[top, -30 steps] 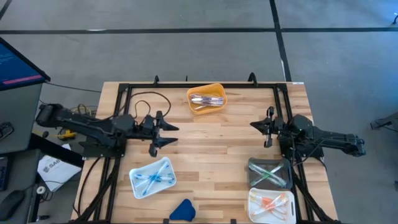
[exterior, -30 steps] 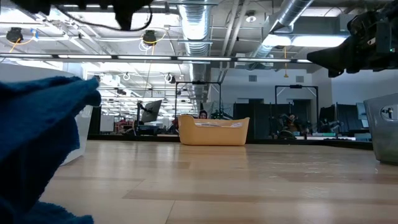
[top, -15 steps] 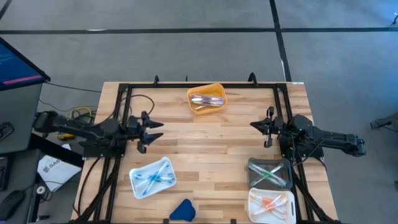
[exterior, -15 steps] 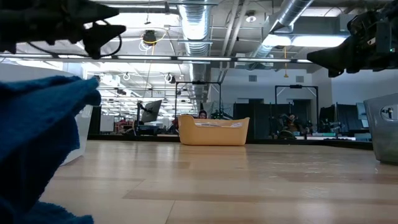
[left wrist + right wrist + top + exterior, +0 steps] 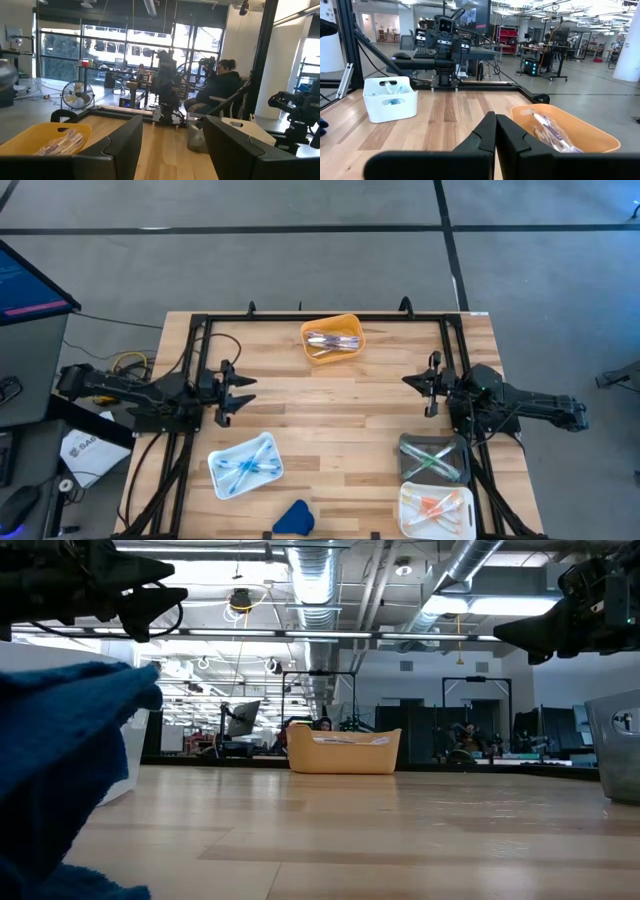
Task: Pick & Place Toothbrushes
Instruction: Return to Home Position
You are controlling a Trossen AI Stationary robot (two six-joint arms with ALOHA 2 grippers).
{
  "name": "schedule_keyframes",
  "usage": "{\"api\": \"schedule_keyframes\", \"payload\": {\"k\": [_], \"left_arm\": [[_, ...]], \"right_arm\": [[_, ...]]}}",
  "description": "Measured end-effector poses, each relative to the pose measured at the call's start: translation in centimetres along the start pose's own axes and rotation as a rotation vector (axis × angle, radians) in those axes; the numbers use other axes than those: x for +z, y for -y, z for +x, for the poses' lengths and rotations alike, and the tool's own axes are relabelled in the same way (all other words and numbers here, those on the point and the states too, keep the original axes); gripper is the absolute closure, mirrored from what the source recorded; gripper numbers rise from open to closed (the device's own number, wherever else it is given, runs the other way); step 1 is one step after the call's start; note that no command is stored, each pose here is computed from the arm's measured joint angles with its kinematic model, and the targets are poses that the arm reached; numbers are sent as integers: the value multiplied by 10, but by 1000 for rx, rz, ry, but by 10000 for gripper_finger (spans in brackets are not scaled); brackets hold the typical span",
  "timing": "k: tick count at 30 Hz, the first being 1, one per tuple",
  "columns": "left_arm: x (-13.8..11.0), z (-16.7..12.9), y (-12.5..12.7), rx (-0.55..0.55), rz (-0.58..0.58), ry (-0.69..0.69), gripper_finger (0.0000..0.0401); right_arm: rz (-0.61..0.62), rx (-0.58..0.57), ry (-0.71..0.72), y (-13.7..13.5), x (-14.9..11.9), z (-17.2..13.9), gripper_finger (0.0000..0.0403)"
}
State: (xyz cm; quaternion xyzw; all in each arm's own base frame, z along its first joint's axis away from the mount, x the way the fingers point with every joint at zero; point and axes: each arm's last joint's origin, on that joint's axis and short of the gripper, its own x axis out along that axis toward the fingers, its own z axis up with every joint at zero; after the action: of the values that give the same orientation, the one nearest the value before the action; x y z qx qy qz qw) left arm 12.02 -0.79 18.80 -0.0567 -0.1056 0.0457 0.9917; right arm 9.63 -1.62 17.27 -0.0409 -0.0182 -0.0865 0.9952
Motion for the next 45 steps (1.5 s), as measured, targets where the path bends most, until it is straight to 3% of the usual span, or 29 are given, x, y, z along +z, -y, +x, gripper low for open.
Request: {"api": "schedule_keyframes", "payload": {"k": [11, 45], "left_arm": [[-1, 1, 0, 0, 53, -12, 197], [-2, 1, 0, 1, 44, -14, 197]], "right_arm": [[0, 0, 0, 0, 0, 0, 403], [0, 0, 1, 0, 0, 0, 403]]}}
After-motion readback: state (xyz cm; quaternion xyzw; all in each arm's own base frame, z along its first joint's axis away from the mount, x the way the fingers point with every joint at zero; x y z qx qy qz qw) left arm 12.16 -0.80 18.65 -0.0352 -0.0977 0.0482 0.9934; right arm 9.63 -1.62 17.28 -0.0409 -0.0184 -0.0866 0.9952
